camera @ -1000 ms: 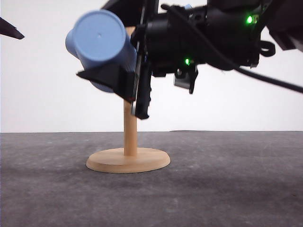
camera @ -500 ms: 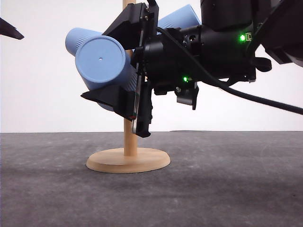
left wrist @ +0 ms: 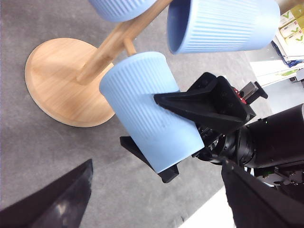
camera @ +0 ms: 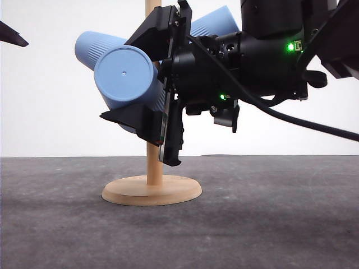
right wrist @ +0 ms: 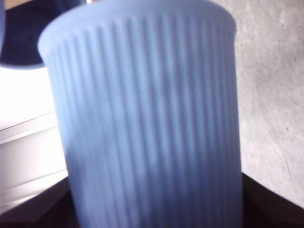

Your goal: Place three cups

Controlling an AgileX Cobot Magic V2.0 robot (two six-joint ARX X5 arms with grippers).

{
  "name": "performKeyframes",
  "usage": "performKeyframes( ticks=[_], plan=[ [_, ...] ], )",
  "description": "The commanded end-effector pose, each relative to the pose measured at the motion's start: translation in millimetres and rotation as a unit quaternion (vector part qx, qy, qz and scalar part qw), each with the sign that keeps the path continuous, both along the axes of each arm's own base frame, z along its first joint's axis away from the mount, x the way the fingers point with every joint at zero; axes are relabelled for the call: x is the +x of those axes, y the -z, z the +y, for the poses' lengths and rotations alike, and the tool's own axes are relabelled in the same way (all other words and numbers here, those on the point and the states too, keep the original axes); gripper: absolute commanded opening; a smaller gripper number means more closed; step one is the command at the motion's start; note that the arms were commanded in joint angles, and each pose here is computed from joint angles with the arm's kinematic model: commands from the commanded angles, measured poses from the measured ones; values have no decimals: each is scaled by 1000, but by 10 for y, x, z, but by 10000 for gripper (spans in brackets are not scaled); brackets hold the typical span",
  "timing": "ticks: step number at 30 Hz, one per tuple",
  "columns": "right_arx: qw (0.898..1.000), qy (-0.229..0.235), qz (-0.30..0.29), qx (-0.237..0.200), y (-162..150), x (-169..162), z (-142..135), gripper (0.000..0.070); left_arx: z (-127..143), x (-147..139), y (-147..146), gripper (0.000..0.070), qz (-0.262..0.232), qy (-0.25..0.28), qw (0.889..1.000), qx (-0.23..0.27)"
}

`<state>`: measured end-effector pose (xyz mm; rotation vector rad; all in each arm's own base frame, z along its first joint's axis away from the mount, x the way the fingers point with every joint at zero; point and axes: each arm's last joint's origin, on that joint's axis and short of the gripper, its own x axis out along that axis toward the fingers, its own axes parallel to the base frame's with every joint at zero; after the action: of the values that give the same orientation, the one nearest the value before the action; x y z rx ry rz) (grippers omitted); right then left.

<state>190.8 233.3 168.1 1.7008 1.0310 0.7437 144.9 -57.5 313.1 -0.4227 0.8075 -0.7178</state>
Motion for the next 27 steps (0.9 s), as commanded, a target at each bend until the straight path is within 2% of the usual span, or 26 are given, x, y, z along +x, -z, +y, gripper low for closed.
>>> performKeyframes(
  ticks=[1, 11, 16, 27],
  plan=[
    [1000, 5, 7, -3, 36, -22, -29, 400, -7, 15, -33, 518, -13, 4, 1000, 2],
    [999, 37, 18, -16, 140, -105, -169, 399, -7, 16, -35, 518, -15, 4, 1000, 1],
    [999, 47, 11, -7, 156, -109, -243, 399, -7, 17, -36, 518, -15, 4, 1000, 1],
    [1000, -20, 4, 0, 133, -95, -260, 402, -8, 18, -36, 518, -15, 4, 1000, 1]
  ],
)
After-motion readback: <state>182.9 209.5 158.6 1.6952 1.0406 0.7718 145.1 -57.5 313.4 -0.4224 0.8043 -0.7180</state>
